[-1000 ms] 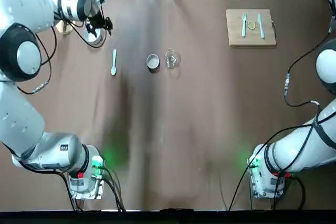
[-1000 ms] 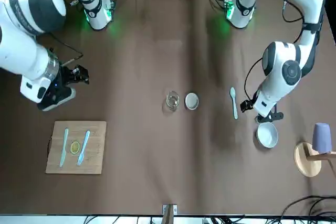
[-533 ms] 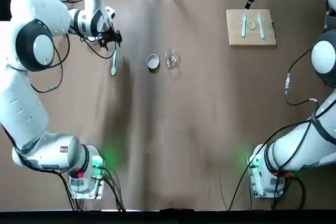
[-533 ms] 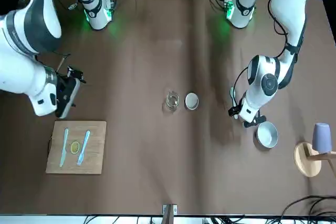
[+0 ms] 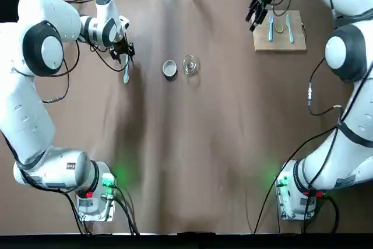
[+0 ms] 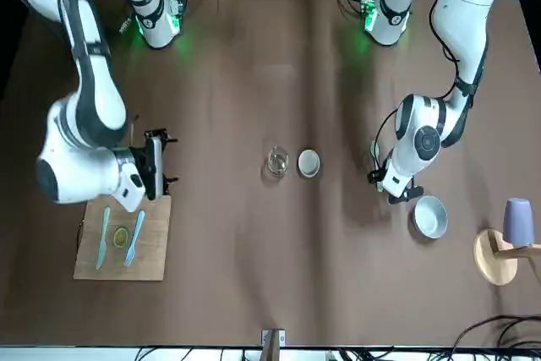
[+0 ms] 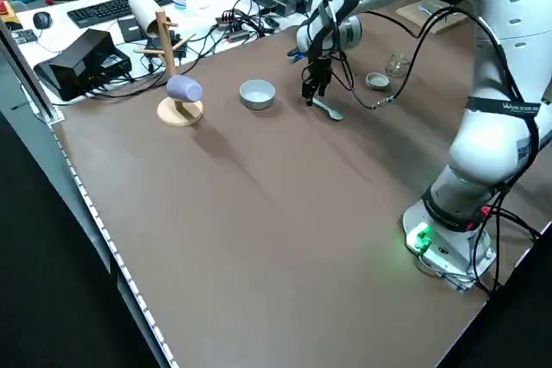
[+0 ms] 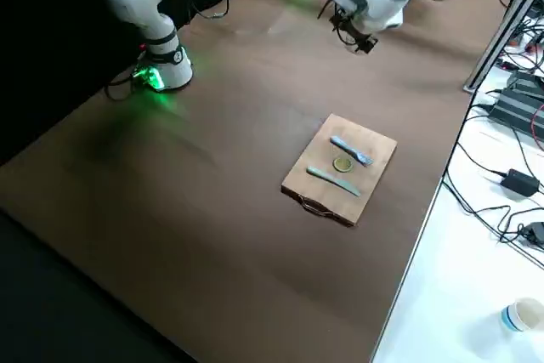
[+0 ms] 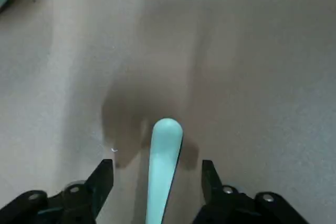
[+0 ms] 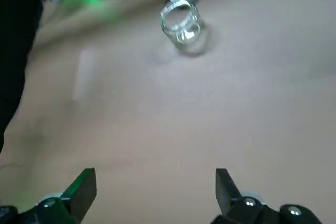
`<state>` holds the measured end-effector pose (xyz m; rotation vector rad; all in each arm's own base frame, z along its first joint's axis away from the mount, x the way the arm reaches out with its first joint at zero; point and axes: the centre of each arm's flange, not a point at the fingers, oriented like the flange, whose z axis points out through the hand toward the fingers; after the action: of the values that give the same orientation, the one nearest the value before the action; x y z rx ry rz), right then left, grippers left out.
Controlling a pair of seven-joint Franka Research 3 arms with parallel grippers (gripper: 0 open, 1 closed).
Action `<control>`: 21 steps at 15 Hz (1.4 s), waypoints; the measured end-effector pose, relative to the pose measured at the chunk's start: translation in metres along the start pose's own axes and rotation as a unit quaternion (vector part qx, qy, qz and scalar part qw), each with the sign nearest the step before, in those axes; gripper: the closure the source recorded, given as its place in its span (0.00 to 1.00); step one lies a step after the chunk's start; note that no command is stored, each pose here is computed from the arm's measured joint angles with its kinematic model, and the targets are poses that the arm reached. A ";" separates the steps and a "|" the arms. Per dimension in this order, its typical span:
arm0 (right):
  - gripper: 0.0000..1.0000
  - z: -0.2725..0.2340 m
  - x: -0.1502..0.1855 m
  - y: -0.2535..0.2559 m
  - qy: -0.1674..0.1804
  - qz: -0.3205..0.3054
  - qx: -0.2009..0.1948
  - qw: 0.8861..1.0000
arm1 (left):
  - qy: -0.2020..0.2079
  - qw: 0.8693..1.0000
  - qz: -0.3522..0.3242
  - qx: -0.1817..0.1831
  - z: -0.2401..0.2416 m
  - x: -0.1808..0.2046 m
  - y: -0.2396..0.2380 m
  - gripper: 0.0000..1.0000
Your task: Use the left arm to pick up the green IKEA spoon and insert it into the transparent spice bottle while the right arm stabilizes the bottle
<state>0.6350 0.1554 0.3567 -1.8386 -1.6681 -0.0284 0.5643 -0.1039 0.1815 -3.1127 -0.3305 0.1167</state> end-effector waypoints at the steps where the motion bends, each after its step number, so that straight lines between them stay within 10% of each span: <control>1: 0.00 0.016 -0.004 0.009 0.024 -0.008 0.010 1.000 | -0.002 1.000 0.002 0.001 0.002 -0.001 0.001 0.24; 6: 0.00 0.090 0.013 0.028 0.080 -0.003 -0.001 0.997 | -0.003 1.000 0.002 0.002 0.004 -0.001 0.001 0.48; 8: 0.00 0.135 0.020 0.024 0.106 0.008 -0.014 0.994 | -0.002 1.000 -0.005 0.000 0.003 -0.001 0.004 0.76; 15: 0.00 0.223 0.052 -0.004 0.139 -0.119 -0.049 0.982 | 0.008 1.000 0.013 0.010 0.000 0.000 0.007 0.78; 21: 0.00 0.280 0.044 0.004 0.249 -0.198 -0.092 0.943 | 0.036 0.997 0.058 0.023 -0.067 0.012 0.037 0.78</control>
<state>0.5362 0.3253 0.1528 -1.4241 -1.6647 -0.7796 0.5888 -0.1372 0.2468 -3.0800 -0.1448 0.0125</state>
